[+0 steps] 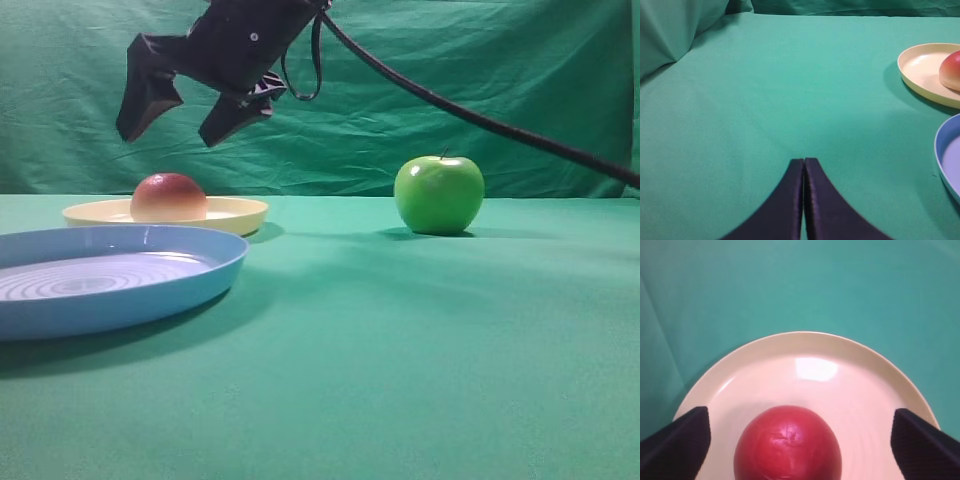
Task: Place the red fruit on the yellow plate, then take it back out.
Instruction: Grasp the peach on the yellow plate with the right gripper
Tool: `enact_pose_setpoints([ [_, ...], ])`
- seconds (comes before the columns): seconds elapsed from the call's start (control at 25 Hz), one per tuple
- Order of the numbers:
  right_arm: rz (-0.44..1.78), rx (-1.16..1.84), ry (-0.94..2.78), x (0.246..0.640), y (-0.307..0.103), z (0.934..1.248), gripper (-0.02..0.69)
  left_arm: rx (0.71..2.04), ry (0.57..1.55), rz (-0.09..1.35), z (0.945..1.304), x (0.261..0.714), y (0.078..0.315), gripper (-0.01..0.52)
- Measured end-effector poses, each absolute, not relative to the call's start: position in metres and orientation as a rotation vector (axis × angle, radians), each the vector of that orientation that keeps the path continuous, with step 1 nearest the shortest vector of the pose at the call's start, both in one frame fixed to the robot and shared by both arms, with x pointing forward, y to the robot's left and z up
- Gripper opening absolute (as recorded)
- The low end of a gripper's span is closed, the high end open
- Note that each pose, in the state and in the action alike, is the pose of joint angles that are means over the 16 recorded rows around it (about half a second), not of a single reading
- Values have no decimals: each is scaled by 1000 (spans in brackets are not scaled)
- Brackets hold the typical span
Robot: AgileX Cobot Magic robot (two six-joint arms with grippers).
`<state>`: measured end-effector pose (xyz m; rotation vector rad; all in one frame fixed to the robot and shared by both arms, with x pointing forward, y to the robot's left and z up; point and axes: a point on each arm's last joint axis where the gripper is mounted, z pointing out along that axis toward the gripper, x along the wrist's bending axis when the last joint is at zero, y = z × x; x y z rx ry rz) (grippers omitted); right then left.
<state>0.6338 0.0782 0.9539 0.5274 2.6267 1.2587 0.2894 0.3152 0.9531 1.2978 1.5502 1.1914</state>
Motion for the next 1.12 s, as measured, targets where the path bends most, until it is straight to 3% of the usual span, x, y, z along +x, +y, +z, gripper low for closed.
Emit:
enact_pose_setpoints([
  [0.2, 1242, 527, 2642, 632, 83, 939, 558, 1298, 1550, 1192, 953, 289, 315, 0],
  [0.44, 1222, 513, 2662, 631, 85, 930, 390, 1299, 1550, 1192, 953, 289, 315, 0],
  [0.6, 1218, 497, 2672, 632, 80, 941, 286, 1299, 1549, 1192, 953, 289, 315, 0],
  [0.8, 1218, 480, 2665, 632, 64, 983, 195, 1300, 1549, 1193, 953, 289, 315, 0],
  [1.12, 1110, 566, 2656, 620, 6, 1081, 174, 1300, 1549, 1193, 953, 289, 315, 0],
])
